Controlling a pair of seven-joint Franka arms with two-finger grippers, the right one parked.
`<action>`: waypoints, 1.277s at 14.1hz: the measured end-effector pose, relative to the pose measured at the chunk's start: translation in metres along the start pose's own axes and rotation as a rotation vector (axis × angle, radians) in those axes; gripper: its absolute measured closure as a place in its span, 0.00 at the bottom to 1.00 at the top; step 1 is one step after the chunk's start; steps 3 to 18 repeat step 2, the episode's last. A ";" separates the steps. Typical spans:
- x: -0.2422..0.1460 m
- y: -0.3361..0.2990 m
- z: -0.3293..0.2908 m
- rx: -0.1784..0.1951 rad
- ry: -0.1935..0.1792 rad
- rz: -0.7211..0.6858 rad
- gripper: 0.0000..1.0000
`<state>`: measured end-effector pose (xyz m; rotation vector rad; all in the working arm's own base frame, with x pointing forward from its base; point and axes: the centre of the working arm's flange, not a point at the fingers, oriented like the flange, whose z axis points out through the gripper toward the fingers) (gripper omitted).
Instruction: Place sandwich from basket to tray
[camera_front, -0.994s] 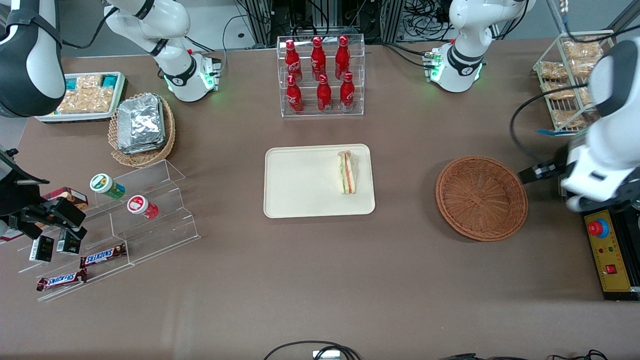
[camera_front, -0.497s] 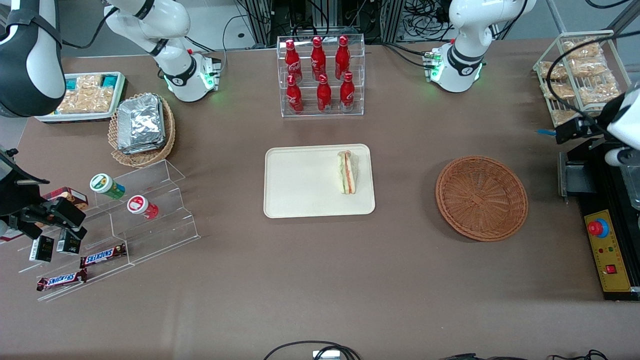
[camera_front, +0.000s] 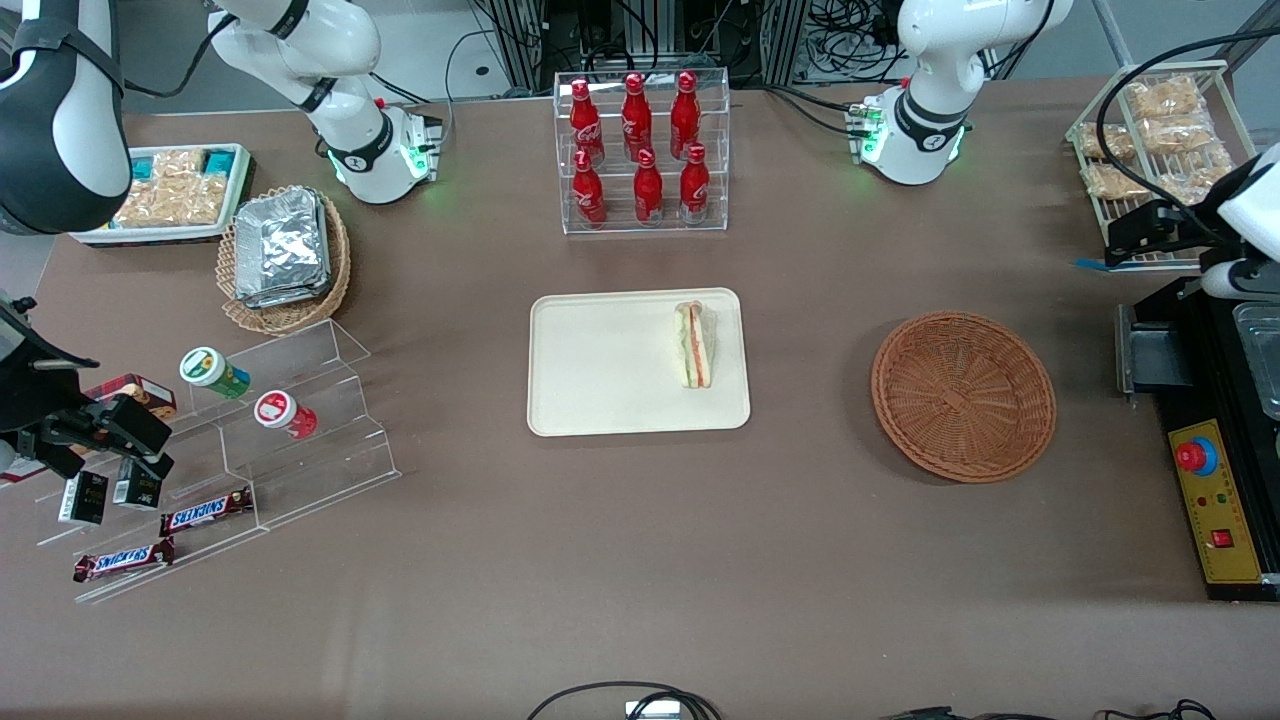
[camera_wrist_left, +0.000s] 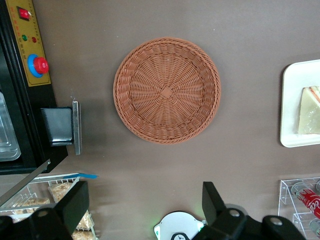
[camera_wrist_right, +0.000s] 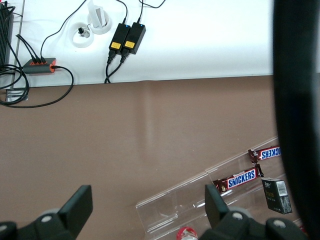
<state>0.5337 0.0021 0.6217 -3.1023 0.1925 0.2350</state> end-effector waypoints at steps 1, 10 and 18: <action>0.001 0.005 0.000 0.001 -0.001 0.009 0.00; 0.001 0.009 0.000 0.002 -0.001 0.016 0.00; 0.001 0.009 0.000 0.002 -0.001 0.016 0.00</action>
